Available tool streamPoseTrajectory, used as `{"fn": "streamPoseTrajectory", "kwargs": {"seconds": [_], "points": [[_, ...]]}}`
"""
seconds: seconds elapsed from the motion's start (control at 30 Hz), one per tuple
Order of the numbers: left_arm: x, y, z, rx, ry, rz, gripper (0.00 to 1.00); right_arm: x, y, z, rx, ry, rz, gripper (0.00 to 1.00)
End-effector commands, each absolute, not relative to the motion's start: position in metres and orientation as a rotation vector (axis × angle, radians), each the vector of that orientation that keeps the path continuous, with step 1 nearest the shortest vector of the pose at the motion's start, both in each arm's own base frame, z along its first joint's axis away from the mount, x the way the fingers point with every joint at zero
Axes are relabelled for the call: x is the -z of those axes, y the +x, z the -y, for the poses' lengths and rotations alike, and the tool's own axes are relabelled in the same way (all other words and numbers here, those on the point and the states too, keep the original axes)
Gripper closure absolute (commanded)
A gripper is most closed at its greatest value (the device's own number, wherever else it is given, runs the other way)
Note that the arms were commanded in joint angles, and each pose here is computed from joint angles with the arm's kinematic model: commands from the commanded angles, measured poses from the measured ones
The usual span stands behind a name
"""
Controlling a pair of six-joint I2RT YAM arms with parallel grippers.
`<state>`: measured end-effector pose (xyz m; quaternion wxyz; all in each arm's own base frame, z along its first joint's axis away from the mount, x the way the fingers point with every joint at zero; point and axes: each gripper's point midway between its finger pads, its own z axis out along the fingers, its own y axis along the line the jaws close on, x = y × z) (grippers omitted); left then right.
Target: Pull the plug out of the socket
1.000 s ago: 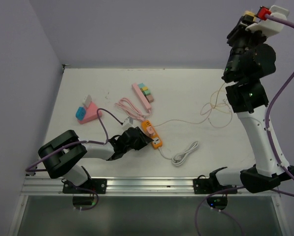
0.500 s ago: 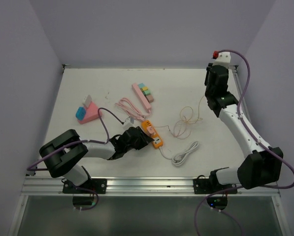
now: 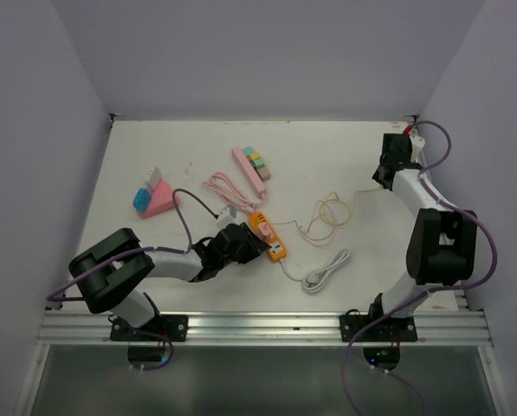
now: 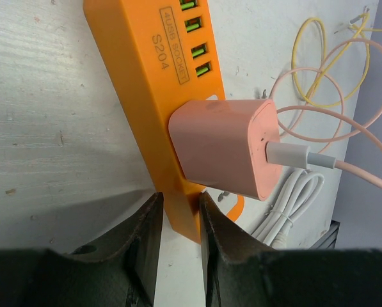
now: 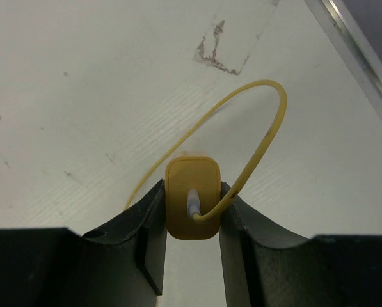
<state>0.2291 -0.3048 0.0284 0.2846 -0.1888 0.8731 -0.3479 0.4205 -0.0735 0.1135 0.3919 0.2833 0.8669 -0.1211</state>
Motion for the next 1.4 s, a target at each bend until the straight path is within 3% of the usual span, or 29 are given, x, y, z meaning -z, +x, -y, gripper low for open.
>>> {"fn": "streamPoseTrajectory", "kwargs": {"seconds": [0.0,0.2,0.43,0.53,0.83,1.03,1.37], "points": [[0.025,0.201,0.261,0.629,-0.415,-2.514,0.68,-0.098,0.419,0.073,0.233,0.849,-2.221,0.72],[0.025,0.201,0.262,0.635,-0.405,-2.516,0.68,-0.082,0.416,0.075,0.215,0.869,-2.282,0.57],[0.025,0.2,0.262,0.637,-0.404,-2.518,0.68,-0.1,0.408,0.07,0.177,0.857,-2.273,0.16],[0.024,0.201,0.263,0.642,-0.404,-2.515,0.68,-0.119,0.401,0.064,0.138,0.816,-2.263,0.1],[0.026,0.2,0.264,0.649,-0.399,-2.524,0.68,-0.193,0.377,0.003,-0.117,0.508,-2.144,0.07],[0.027,0.199,0.265,0.65,-0.4,-2.531,0.68,-0.223,0.356,-0.099,-0.28,0.119,-2.109,0.11],[0.03,0.197,0.264,0.642,-0.413,-2.543,0.68,-0.19,0.312,-0.221,-0.422,-0.226,-2.201,0.25]]}}
